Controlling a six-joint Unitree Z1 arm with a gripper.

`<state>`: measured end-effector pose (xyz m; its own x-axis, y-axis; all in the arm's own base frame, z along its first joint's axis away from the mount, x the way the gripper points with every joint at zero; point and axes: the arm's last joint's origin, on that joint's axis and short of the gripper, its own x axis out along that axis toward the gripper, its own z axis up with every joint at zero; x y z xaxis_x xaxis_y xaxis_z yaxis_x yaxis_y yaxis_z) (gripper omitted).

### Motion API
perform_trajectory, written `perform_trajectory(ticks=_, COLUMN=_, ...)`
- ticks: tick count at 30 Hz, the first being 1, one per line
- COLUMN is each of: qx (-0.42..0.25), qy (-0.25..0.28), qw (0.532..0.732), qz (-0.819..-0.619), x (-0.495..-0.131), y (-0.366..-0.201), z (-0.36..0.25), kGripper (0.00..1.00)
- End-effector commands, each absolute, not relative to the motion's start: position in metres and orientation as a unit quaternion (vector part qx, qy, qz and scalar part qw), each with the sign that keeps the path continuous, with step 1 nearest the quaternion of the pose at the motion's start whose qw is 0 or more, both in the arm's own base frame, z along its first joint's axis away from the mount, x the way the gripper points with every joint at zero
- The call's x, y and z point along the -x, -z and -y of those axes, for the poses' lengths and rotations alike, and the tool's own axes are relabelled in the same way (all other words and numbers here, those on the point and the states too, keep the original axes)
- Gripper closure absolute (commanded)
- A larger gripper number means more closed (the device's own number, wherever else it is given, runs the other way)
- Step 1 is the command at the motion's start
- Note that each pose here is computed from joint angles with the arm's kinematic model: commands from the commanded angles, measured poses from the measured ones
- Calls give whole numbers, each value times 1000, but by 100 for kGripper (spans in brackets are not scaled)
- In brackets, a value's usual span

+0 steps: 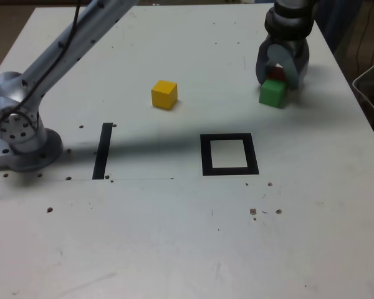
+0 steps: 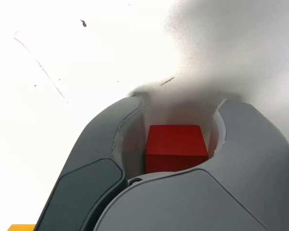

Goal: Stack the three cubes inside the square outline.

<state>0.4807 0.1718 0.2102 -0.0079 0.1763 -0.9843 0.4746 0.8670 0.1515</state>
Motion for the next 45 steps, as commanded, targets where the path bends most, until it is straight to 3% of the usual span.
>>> perform_trajectory(ticks=1, qx=-239, qy=106, qw=674, qz=-691, x=-481, y=-219, z=-171, kGripper=61)
perform_trajectory(ticks=11, qx=-249, qy=96, qw=686, qz=-677, x=-478, y=-241, z=-167, kGripper=61)
perform_trajectory(ticks=21, qx=-258, qy=82, qw=694, qz=-668, x=-439, y=-308, z=-149, kGripper=62)
perform_trajectory(ticks=26, qx=-251, qy=80, qw=684, qz=-680, x=-413, y=-327, z=-128, kGripper=62)
perform_trajectory(ticks=34, qx=-224, qy=71, qw=662, qz=-712, x=-371, y=-327, z=-70, kGripper=62)
perform_trajectory(ticks=39, qx=-195, qy=59, qw=644, qz=-738, x=-343, y=-315, z=-36, kGripper=62)
perform_trajectory(ticks=45, qx=-151, qy=43, qw=637, qz=-754, x=-323, y=-298, z=-8, kGripper=62)
